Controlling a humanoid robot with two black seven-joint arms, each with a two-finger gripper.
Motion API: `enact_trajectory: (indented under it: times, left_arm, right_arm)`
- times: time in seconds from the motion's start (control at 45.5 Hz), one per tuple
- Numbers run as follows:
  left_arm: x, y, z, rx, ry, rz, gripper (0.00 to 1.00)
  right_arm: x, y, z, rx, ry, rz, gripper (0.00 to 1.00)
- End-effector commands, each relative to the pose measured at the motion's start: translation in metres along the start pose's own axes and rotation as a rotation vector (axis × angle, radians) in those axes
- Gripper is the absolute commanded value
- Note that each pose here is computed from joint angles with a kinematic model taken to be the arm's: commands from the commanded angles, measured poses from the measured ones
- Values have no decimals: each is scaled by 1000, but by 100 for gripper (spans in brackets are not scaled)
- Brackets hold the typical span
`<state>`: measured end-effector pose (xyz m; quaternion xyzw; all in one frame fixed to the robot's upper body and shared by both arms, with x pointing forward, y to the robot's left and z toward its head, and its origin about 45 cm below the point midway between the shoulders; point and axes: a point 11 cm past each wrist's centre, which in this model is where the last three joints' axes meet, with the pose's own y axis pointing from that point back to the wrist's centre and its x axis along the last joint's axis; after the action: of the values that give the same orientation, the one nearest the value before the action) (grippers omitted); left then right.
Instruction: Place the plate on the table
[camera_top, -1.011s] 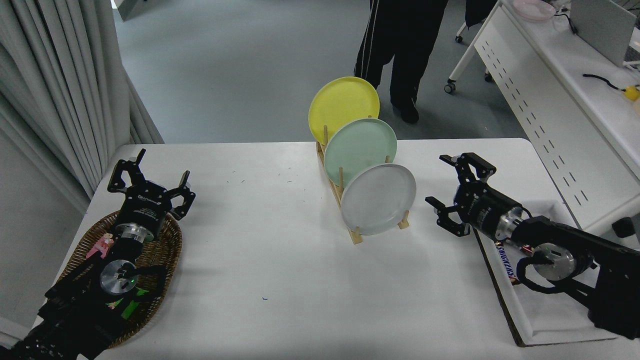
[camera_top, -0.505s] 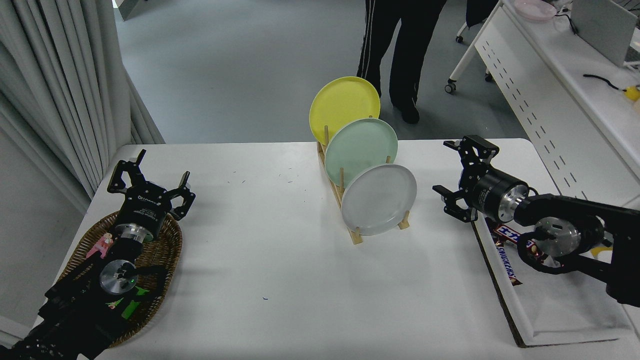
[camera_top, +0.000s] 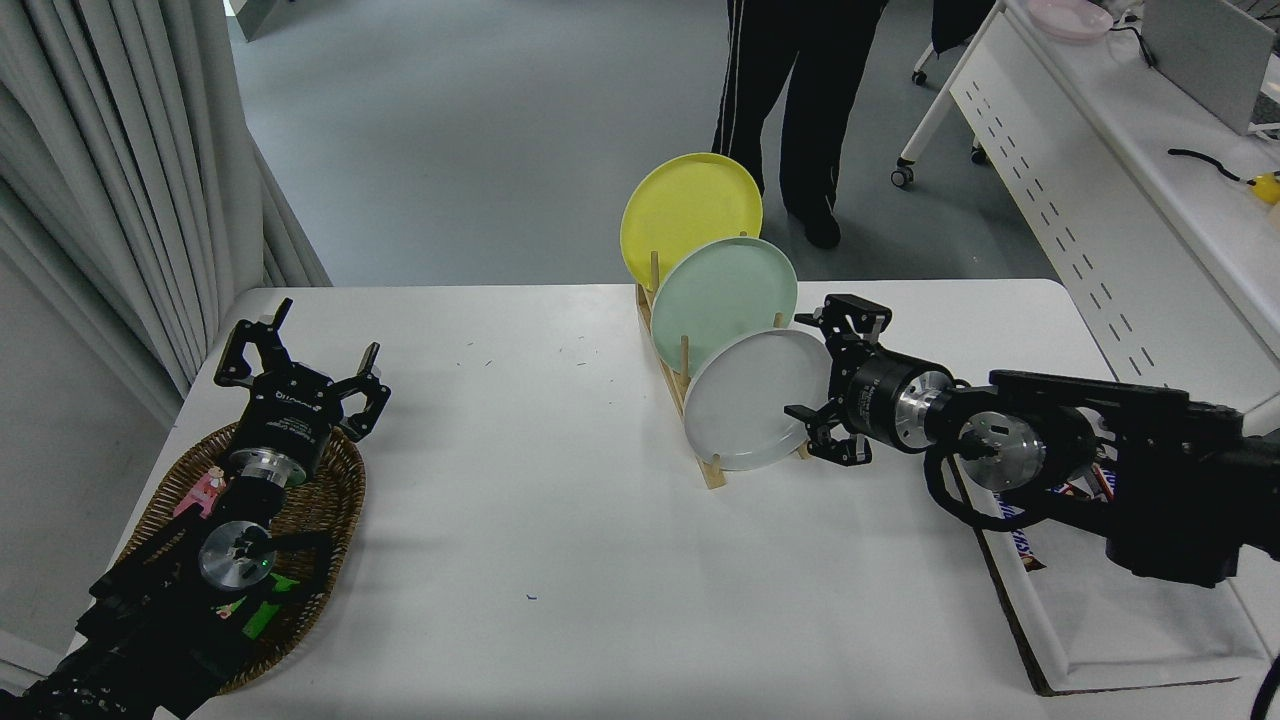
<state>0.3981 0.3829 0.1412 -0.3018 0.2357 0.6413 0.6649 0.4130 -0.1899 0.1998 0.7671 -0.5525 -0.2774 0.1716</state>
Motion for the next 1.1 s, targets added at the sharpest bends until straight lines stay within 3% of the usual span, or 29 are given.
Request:
enact_trajectory:
  times: [0.0,0.396,0.769,1.077]
  left_arm:
    - [0,0,0,0,0,-1,100]
    - [0,0,0,0,0,0,100]
    - [0,0,0,0,0,0,100]
    - [0,0,0,-1,1,1,100]
  right_arm:
    - [-14,-6,-9,13,90,10,100]
    - [10,-9,-39,66,248,98,100]
    - [-7,-17,-41,64,285,73,99]
    - [-11,-21,-37,53,221,70,86]
